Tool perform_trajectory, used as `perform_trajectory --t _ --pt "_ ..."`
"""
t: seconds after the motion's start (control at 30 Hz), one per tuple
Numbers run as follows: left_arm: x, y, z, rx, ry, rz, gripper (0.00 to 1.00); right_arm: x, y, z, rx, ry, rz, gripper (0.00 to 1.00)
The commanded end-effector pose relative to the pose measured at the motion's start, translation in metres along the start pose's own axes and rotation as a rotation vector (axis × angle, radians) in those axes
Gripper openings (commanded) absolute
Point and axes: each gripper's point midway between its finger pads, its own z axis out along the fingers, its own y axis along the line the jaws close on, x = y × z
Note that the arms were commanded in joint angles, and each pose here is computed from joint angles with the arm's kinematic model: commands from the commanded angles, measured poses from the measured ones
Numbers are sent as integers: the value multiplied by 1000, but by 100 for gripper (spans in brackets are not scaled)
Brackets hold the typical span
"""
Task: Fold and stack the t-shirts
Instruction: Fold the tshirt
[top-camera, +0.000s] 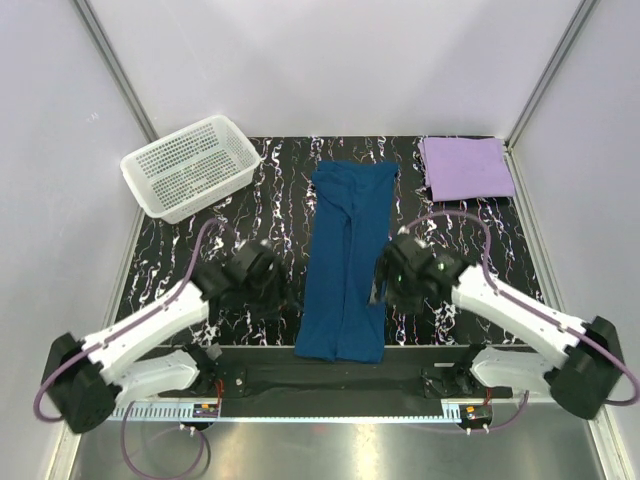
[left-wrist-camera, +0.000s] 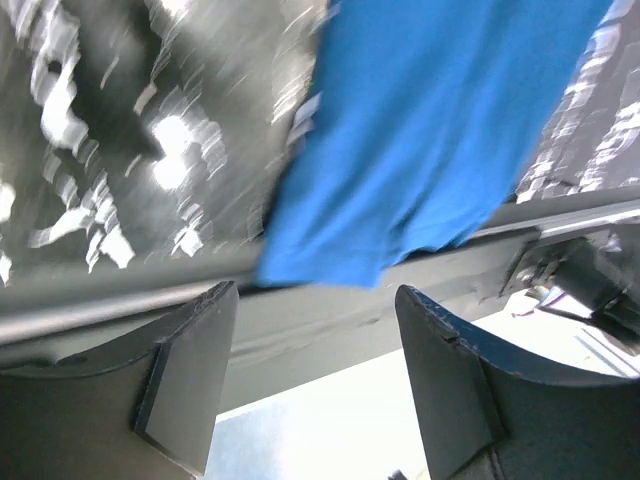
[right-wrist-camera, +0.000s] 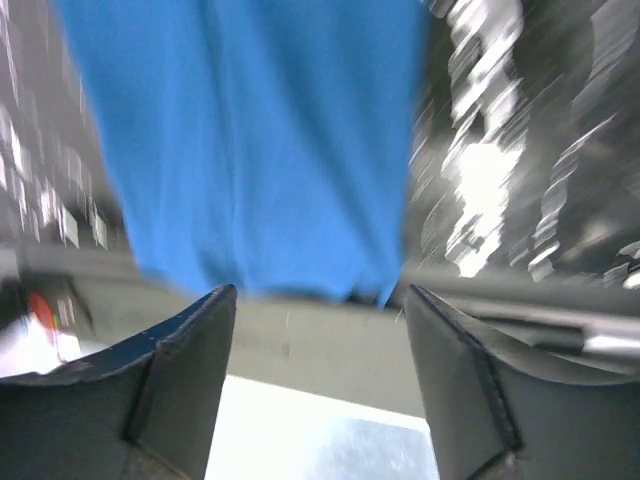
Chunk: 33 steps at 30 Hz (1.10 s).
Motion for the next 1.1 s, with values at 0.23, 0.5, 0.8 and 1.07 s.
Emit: perform_trajectory --t 0.23,0.5,0.8,1.07 --pt "-101 -90 -50 67 -331 283 70 -221 7 20 224 -197 -80 97" --pt "-100 -54 -57 13 -354 265 71 -324 28 97 276 -198 -112 95" --pt "-100 -12 -52 -25 -351 241 72 -360 48 163 193 -243 -173 62" --pt "-106 -2 -35 -14 -313 212 72 -354 36 211 247 -209 -256 70"
